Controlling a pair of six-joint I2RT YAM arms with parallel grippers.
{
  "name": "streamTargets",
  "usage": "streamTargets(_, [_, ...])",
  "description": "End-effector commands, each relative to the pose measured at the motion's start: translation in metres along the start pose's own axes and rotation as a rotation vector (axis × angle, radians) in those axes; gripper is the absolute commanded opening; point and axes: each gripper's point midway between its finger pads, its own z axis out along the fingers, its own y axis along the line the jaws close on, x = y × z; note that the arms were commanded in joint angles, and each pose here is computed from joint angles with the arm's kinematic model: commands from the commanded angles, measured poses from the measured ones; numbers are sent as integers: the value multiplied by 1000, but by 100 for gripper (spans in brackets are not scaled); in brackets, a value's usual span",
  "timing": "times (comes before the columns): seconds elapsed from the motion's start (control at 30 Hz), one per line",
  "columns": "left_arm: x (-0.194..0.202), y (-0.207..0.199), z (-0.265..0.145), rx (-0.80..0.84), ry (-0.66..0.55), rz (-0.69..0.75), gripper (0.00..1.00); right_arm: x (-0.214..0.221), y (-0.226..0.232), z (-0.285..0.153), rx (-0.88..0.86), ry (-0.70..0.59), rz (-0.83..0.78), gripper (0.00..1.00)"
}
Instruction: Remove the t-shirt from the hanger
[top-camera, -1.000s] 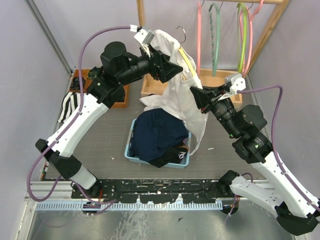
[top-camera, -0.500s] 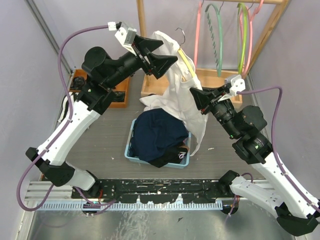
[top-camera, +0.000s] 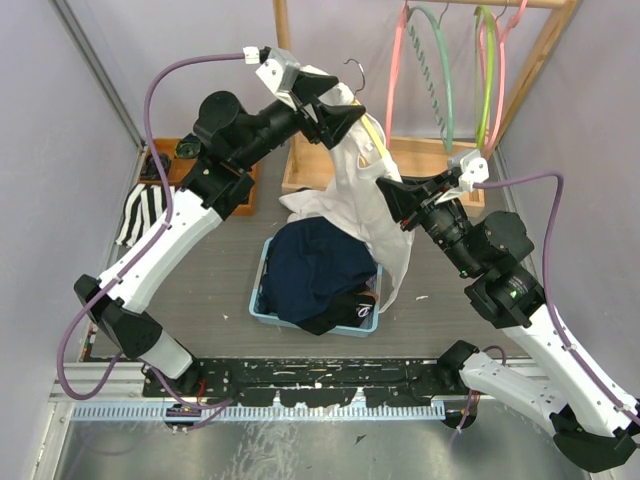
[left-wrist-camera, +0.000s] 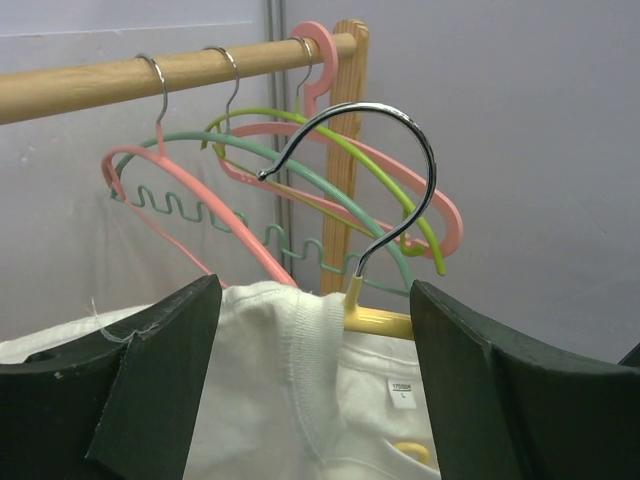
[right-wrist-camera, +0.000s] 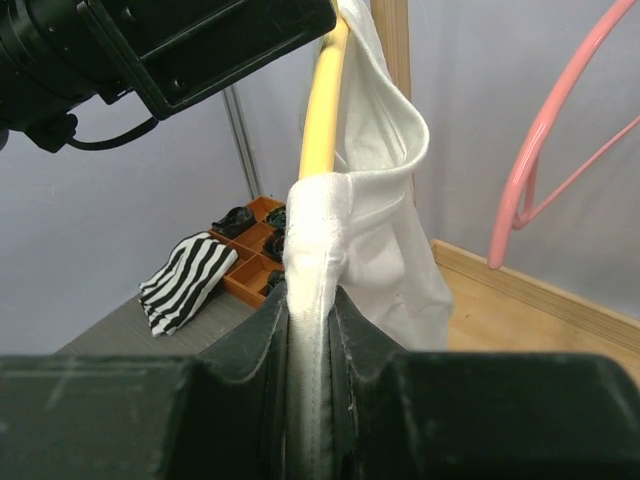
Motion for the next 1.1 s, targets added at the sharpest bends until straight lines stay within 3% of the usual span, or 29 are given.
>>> streamTargets(0.0, [-23,-1,2,9,-79,50,80,-51,11,-4,-47,-169,14,1])
streamTargets(0.4, [-9,-5,9,46,-29,43,54,-46,16,0,-73,-153,28,1])
streamTargets(0.53, [-4,-5,9,50,-14,38,36,-46,16,0,-73,-152,29,1])
streamTargets(0.77, [-4,-8,10,55,-10,31,14,-44,16,1,-75,-149,33,1])
streamTargets(0.83, [-3,-11,10,57,-5,28,2,-42,17,3,-76,-142,35,1])
streamTargets(0.9, [-3,-10,10,40,-2,25,0,-42,17,3,-76,-139,36,1])
streamTargets(0.93, [-3,-9,9,29,-1,22,0,-40,16,3,-72,-133,35,4])
streamTargets(0.97, [-4,-8,8,14,-1,16,0,-41,15,3,-64,-132,35,14])
streamTargets(1.07, [-12,4,4,-71,-12,-9,0,-41,9,2,-30,-123,33,49])
